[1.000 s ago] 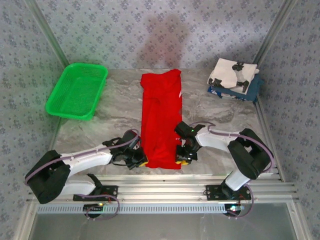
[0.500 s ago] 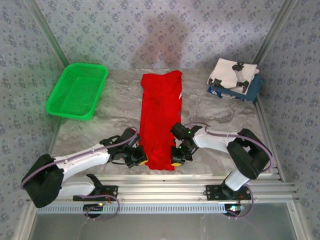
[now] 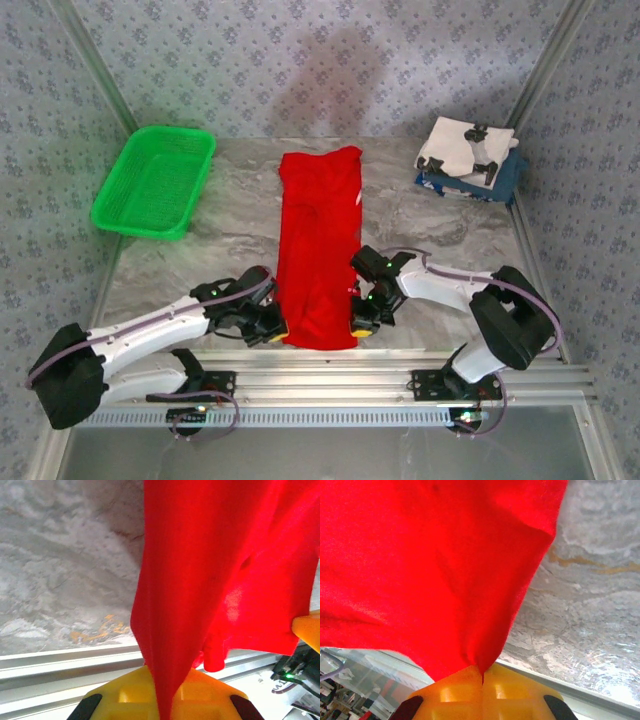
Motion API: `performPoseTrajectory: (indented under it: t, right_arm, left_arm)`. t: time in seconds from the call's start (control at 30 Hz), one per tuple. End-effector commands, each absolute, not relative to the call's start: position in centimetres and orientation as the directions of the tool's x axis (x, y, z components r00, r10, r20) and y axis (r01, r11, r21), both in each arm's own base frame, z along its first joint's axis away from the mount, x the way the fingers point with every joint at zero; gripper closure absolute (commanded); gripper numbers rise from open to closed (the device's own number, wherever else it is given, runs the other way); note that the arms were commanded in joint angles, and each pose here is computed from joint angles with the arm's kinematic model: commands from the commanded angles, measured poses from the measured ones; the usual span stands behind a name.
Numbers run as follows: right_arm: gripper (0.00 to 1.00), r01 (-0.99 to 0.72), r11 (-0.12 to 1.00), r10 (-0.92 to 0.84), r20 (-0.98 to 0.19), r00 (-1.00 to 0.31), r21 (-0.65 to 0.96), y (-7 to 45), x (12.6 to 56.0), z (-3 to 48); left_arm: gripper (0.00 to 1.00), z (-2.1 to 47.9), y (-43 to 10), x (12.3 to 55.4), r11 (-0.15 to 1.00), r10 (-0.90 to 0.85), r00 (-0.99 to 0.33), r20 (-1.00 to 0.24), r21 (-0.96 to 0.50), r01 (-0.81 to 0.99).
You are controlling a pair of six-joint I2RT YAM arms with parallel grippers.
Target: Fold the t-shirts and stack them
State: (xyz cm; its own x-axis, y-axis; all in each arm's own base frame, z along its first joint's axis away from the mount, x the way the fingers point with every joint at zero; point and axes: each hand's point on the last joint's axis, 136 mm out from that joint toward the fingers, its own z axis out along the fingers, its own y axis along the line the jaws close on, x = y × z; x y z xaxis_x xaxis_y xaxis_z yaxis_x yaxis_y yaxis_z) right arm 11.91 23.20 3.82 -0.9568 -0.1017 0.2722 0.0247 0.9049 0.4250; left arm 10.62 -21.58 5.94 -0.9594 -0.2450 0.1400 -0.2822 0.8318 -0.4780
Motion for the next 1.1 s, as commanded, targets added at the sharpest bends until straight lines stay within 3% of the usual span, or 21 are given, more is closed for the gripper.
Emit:
performPoseTrajectory:
  t: [0.0,0.3,0.63,1.07]
  right_arm:
    - [1.0,0.016,0.903,-0.121,0.288,-0.95,0.43,22.9,11.4,4.5]
    - [1.0,0.027,0.882,-0.094,0.232,-0.968,0.47,22.9,13.7,7.6]
    - [1.0,0.038,0.85,-0.037,0.131,-0.991,0.526,22.5,22.0,10.5]
    - [1.0,0.06,0.835,0.019,0.08,-0.997,0.547,21.4,32.0,10.8]
  left_arm:
    - [0.96,5.8,-20.7,10.2,0.852,-0.272,-0.951,0.147,-0.422,-0.309]
    - [0.96,9.8,-23.0,13.3,0.825,-0.245,-0.965,0.094,-0.502,-0.259]
    - [0.95,14.5,-23.6,22.9,0.767,-0.25,-0.968,0.022,-0.605,-0.212]
    - [0.96,15.0,-22.1,32.5,0.766,-0.263,-0.963,-0.053,-0.618,-0.175]
